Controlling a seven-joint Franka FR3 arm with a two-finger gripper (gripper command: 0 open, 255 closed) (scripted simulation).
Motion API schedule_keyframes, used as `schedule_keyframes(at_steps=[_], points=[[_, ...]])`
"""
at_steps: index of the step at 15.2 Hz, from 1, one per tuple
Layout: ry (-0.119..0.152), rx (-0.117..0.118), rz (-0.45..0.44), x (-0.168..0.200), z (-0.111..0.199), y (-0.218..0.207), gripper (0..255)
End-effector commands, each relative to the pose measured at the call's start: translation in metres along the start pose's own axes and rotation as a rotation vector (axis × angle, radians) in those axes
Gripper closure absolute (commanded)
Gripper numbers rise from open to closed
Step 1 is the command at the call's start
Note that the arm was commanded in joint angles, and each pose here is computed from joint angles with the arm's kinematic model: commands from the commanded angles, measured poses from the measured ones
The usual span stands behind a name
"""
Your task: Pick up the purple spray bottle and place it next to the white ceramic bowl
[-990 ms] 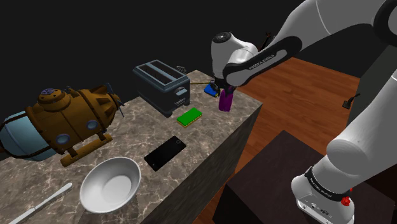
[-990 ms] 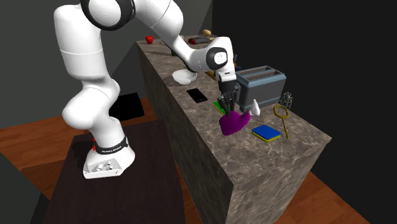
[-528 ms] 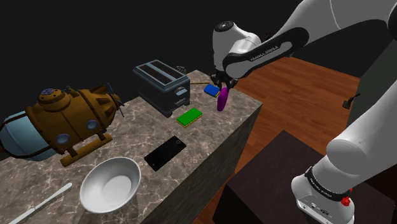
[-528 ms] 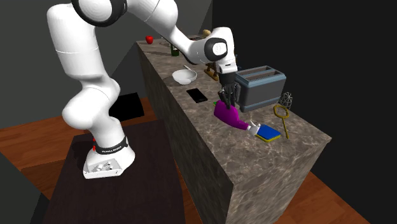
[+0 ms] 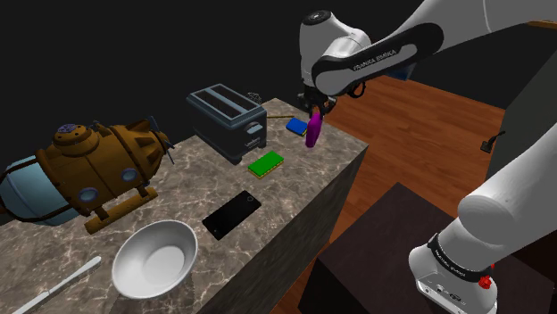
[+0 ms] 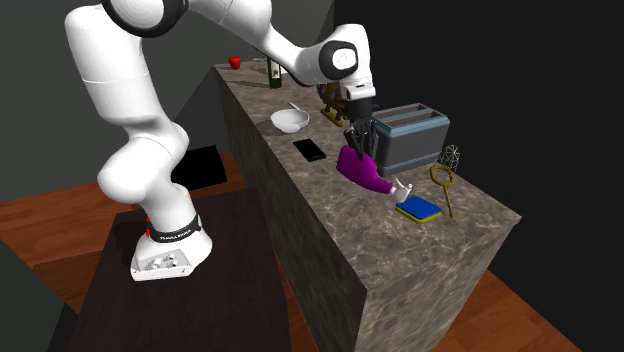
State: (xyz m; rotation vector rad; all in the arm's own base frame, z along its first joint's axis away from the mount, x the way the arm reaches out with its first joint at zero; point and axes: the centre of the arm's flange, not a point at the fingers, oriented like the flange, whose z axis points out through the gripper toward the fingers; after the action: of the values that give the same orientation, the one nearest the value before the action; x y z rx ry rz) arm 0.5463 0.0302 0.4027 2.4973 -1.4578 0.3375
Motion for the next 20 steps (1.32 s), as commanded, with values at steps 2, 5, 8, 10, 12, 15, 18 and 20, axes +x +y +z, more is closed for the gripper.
schedule_keyframes(at_steps=[2,5,8,10,12,15,18,20], points=[[0.000,0.000,0.000,0.005,-0.016,0.001,255],[0.000,0.000,0.000,0.010,-0.031,0.003,255],[0.000,0.000,0.000,0.015,-0.046,0.004,255],[0.000,0.000,0.000,0.018,-0.056,0.005,255],[0.000,0.000,0.000,0.021,-0.066,0.006,255],[0.000,0.000,0.000,0.026,-0.081,0.007,255],[0.000,0.000,0.000,0.031,-0.096,0.008,255],[0.000,0.000,0.000,0.035,-0.106,0.009,255]])
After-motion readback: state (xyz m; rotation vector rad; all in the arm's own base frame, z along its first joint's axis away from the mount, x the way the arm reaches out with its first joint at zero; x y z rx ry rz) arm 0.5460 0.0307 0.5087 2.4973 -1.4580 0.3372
